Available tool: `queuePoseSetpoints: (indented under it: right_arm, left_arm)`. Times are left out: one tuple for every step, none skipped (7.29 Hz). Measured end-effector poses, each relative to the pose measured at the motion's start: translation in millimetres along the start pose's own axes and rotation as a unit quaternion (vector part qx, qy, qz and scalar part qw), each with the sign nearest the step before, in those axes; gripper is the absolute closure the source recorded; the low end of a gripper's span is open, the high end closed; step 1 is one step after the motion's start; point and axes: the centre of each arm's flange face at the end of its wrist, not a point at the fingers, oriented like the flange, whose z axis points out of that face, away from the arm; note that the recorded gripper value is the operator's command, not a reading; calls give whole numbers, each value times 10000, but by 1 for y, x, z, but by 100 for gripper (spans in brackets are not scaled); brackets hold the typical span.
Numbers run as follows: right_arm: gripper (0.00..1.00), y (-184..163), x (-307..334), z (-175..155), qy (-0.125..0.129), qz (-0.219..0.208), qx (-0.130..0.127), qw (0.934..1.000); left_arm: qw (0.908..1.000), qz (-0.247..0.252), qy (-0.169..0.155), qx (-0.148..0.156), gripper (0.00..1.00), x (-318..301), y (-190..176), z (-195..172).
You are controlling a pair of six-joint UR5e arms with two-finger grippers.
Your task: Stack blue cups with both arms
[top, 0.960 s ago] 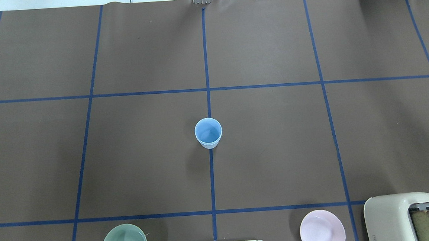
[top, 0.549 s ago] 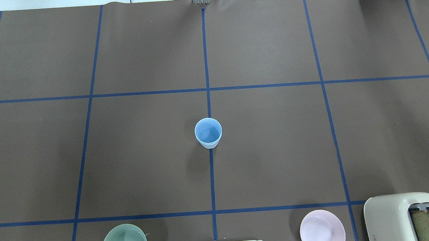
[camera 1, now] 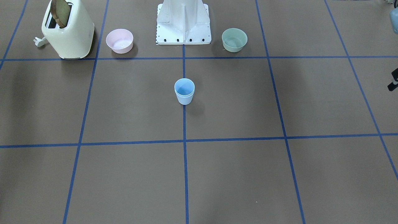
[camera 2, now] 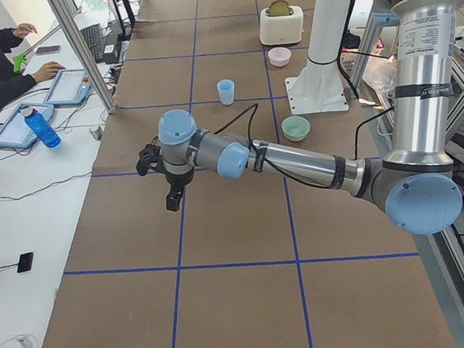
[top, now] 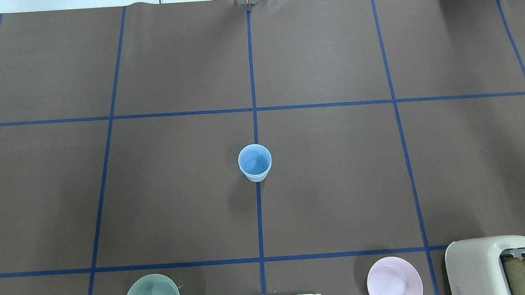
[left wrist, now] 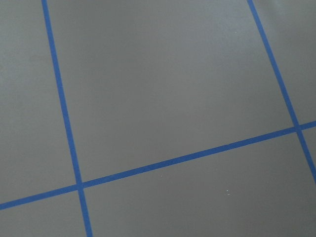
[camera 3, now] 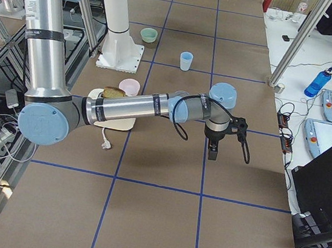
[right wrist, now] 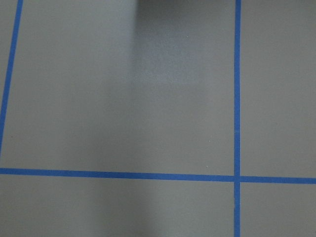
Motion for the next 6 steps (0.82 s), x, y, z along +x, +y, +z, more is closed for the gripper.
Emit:
queuePoseSetpoints:
  right_arm:
    - [0, 0, 2, 0, -5, 17, 0, 10000]
    - [0, -1, 3, -2, -9, 31, 12, 10000]
    - [0, -2, 3, -4, -12, 44, 30, 10000]
    - [0, -2, 3, -6, -16, 45, 47, 10000]
    - [0, -2, 3, -7, -21, 43, 58, 10000]
    - [0, -2, 3, -7, -24, 42, 62, 10000]
  left_arm:
    - [10000, -63, 28, -40, 2, -25, 4, -1]
    - [9999, -75, 53, -100, 2, -57, 7, 0]
    - [9999, -54, 72, -126, 2, -80, 9, -1]
    - [9999, -49, 82, -133, 2, -92, 9, -1]
    - [9999, -47, 88, -134, 2, -96, 10, -1]
    - [9999, -46, 91, -135, 2, -97, 9, -1]
